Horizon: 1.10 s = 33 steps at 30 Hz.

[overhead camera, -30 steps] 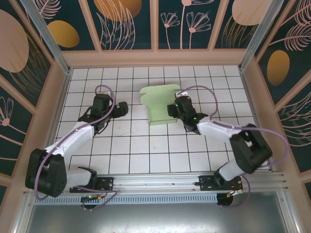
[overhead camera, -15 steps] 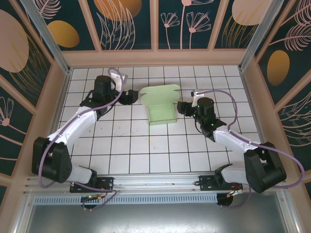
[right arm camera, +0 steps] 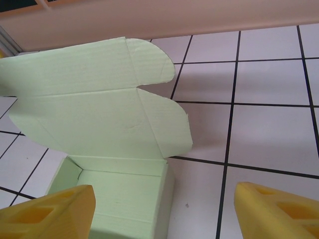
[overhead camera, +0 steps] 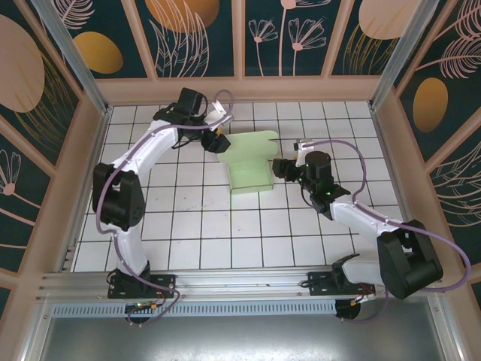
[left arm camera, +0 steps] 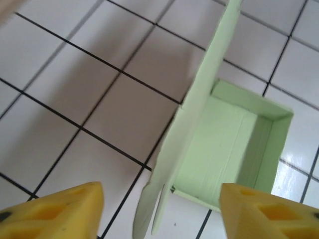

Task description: Fold the paper box

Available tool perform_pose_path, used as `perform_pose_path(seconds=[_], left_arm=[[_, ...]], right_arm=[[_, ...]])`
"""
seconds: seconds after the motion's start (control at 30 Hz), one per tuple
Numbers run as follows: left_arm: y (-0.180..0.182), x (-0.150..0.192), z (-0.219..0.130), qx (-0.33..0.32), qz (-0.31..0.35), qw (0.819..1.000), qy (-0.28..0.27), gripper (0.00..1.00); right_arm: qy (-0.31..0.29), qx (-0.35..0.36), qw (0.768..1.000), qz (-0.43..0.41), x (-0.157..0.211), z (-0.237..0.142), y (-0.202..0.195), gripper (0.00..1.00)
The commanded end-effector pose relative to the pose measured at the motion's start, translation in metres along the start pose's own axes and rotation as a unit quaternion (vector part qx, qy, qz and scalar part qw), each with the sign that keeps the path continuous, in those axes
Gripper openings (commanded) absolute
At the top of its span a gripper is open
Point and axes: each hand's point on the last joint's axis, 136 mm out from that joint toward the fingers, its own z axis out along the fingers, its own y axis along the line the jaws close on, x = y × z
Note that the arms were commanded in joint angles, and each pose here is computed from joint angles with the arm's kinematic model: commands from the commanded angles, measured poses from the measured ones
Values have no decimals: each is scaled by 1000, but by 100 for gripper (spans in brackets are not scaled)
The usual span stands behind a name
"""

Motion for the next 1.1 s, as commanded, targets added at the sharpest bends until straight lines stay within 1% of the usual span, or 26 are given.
perform_pose_path(seconds=[0.0,0.13,0.2,0.3,0.33,0.4,0.43,0.6,0.73,0.8,0.87,0.97,1.03,1.07], left_arm=[[-16,22,6,53,23,996,69,54],[-15,28,14,67,22,993,95,35],[-14,31,16,65,23,992,103,34],[-13,36,13,57,28,992,111,35],[-13,38,12,56,30,991,114,34],[-14,41,12,55,30,991,118,22],[-14,41,11,54,30,991,119,19],[-14,44,14,56,26,991,120,19],[-13,45,17,57,24,991,121,22],[-13,46,19,58,23,991,122,16],[-13,45,19,58,23,991,121,6],[-12,46,18,55,25,991,122,6],[-13,47,17,55,25,990,124,1],[-13,47,17,55,26,990,124,0]], right_arm=[[-5,2,1000,-8,0,1,-4,74],[-3,3,1000,-10,2,1,-5,74],[-1,6,1000,-11,3,2,-6,74],[1,7,1000,-12,5,3,-7,74],[2,7,1000,-12,6,3,-7,74],[3,6,1000,-11,6,4,-7,74],[4,6,1000,-11,7,4,-7,74],[4,1,1000,-9,6,6,-5,74],[7,3,1000,-8,8,5,-6,74],[6,5,1000,-9,7,4,-7,74],[3,4,1000,-9,5,3,-6,74],[2,5,1000,-10,3,3,-6,74],[0,6,1000,-10,0,3,-6,74],[-2,5,1000,-10,-2,3,-5,74]])
